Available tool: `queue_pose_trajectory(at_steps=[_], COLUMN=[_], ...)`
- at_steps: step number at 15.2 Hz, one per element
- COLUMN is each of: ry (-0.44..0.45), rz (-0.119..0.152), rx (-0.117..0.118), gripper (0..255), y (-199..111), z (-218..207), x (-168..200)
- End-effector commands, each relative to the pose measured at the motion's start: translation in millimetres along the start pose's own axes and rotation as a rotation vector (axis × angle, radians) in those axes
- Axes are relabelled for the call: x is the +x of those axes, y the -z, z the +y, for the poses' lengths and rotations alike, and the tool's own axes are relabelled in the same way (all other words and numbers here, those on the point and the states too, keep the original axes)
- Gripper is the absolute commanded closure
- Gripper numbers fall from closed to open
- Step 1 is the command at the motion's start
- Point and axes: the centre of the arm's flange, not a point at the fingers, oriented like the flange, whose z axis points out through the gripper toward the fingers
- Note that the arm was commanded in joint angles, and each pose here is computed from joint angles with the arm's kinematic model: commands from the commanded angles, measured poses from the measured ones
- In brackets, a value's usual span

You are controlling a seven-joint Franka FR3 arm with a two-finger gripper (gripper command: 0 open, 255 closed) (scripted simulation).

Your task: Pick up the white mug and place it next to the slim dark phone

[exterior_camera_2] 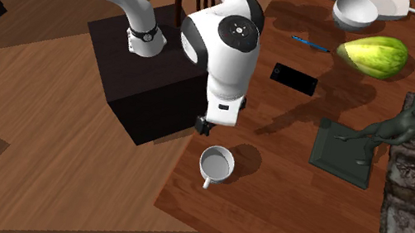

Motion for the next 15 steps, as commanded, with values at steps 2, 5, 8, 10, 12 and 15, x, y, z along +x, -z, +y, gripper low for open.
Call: queue_pose_trajectory(at_steps=[2,5,8,10,12,15], ry=[0.013,0.026,0.029,0.029,0.029,0.029], rz=[-0.002,-0.004,-0.004,-0.004,-0.004,-0.004], rx=[-0.009,-0.017,-0.019,-0.019,-0.019,-0.019], gripper=[0,0,0,0,0,0], y=[-23,-47,-63,-74,-84,-93], z=[2,1,1,1,1,1], x=[34,66,75,75,75,75])
